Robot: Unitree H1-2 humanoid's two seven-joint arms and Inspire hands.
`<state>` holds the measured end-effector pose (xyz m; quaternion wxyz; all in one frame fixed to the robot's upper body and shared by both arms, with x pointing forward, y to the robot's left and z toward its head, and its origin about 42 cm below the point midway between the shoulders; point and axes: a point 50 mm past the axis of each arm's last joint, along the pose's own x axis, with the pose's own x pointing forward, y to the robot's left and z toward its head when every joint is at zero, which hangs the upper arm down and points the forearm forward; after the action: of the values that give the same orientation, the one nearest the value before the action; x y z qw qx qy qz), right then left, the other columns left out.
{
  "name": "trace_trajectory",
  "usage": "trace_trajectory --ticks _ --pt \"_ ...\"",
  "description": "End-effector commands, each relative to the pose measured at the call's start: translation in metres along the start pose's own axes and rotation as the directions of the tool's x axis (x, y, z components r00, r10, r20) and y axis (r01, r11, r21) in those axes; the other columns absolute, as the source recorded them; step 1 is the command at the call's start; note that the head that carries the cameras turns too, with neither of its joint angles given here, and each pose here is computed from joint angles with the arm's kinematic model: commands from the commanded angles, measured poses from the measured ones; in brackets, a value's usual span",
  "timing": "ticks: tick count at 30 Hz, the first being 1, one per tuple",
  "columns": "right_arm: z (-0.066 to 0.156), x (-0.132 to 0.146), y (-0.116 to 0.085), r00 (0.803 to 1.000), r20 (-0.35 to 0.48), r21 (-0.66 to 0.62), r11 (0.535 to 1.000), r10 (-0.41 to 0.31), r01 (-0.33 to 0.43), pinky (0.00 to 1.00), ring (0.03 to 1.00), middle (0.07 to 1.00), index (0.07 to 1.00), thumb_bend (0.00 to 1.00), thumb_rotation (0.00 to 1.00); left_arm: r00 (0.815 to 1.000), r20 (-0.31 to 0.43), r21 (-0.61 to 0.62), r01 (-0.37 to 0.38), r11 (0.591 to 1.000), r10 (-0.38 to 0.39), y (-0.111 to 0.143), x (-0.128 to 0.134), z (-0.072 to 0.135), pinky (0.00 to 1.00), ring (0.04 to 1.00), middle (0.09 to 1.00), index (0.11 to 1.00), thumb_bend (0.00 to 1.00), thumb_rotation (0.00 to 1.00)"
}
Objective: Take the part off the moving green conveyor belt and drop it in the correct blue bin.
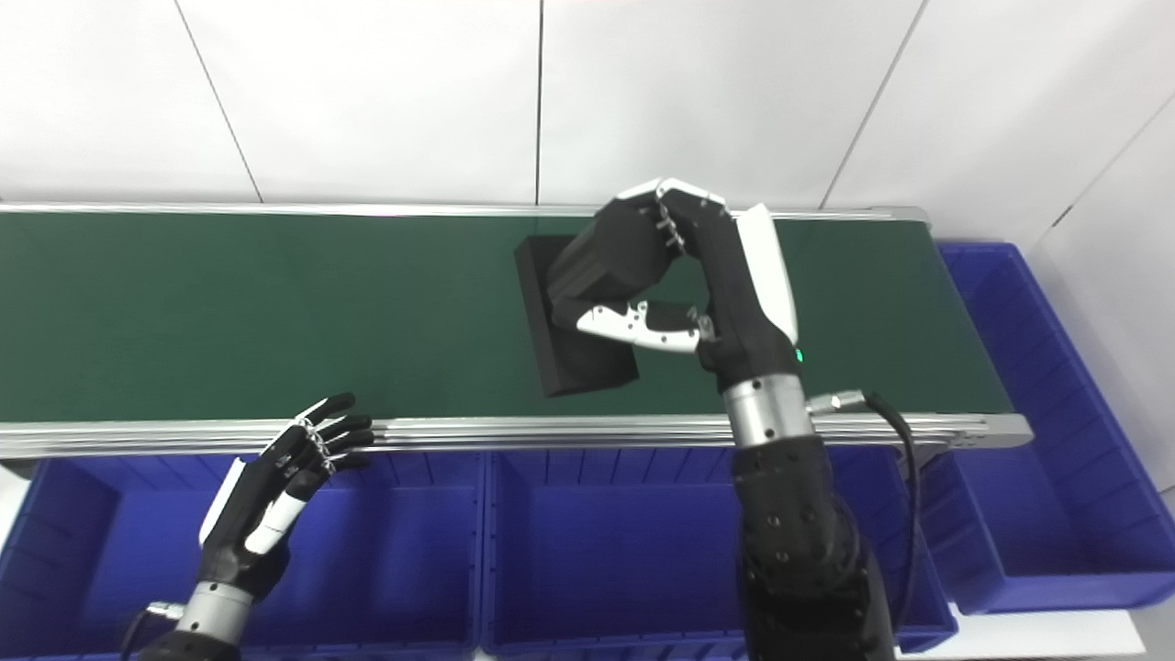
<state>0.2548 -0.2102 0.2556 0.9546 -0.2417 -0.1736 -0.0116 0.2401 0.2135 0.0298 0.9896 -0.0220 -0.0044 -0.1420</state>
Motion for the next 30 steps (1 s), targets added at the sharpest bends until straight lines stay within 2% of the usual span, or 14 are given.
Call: trace_trajectory --ticks 1,9,17,25,30 --pt "0.014 -0.008 -0.007 0.996 0.068 0.012 0.999 -0.053 0.052 0.33 0.422 0.481 0.517 0.52 0.00 0.998 0.060 0.003 0.007 1.000 -0.007 0.001 0.007 0.014 0.67 0.745 0.767 0.835 0.92 0.73" --pt "0.007 -0.042 -0.002 0.999 0.000 -0.001 0.999 -0.043 0.043 0.31 0.411 0.473 0.529 0.52 0.00 0.998 0.056 -0.001 0.004 1.000 -0.004 0.002 0.004 0.019 0.68 0.747 0.766 0.836 0.93 0.72" --pt "-0.017 -0.077 0.014 0.994 -0.104 -0.017 1.000 -0.014 0.013 0.33 0.418 0.479 0.518 0.52 0.00 0.998 0.057 0.000 0.007 1.000 -0.007 0.003 0.002 0.022 0.67 0.745 0.766 0.837 0.93 0.72" --pt "-0.030 -0.097 0.027 0.985 -0.175 -0.063 0.998 -0.007 -0.004 0.33 0.416 0.479 0.517 0.52 0.00 0.999 0.055 0.004 0.003 1.000 -0.004 0.006 -0.004 0.027 0.67 0.749 0.772 0.841 0.92 0.72" --pt "-0.037 -0.102 0.035 0.978 -0.208 -0.035 0.999 0.019 -0.027 0.37 0.430 0.483 0.498 0.52 0.00 0.998 0.055 -0.002 0.004 1.000 -0.003 0.008 -0.007 0.030 0.67 0.744 0.764 0.838 0.92 0.72"
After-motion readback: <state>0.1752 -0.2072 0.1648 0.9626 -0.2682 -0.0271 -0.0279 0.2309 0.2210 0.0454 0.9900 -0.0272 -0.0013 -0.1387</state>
